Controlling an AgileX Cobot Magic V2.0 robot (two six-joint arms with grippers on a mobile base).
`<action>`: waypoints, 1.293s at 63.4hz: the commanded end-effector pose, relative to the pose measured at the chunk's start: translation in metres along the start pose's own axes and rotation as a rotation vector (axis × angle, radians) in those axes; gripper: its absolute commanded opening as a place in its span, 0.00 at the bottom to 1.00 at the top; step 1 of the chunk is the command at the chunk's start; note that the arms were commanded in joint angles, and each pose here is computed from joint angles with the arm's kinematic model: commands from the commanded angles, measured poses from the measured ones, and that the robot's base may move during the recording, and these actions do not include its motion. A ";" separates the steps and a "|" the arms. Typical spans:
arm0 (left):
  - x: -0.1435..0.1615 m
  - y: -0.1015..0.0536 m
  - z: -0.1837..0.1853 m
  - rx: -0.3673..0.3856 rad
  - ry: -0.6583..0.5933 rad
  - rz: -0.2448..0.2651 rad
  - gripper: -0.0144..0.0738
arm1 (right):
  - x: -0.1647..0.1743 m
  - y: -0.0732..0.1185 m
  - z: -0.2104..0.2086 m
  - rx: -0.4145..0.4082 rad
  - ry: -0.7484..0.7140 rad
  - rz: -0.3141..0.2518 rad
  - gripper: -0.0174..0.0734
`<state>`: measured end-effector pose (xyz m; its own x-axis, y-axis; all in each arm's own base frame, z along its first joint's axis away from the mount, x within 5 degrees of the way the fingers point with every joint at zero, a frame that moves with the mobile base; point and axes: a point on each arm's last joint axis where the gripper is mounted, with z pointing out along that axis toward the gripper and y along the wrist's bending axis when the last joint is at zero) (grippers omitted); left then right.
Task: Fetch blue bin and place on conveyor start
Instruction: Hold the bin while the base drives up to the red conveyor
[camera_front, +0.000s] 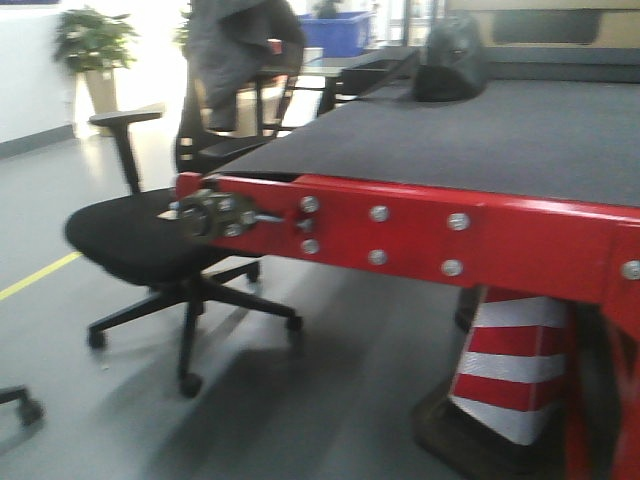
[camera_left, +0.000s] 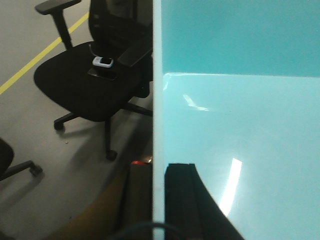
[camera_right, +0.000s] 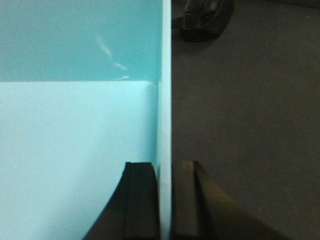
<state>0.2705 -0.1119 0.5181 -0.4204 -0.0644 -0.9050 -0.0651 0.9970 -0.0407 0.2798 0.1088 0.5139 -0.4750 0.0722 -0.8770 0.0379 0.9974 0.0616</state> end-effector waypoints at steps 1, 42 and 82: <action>-0.009 0.005 -0.007 -0.019 -0.073 0.011 0.04 | -0.007 -0.005 -0.007 0.016 -0.056 -0.010 0.02; -0.009 0.005 -0.007 -0.022 -0.075 0.013 0.04 | -0.007 -0.005 -0.007 0.016 -0.056 -0.010 0.02; -0.009 0.005 -0.007 -0.022 -0.075 0.013 0.04 | -0.007 -0.005 -0.007 0.017 -0.055 -0.010 0.02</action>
<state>0.2707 -0.1114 0.5186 -0.4152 -0.0608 -0.9077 -0.0679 0.9971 -0.0357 0.2798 0.1090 0.5139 -0.4752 0.0750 -0.8767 0.0374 0.9972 0.0650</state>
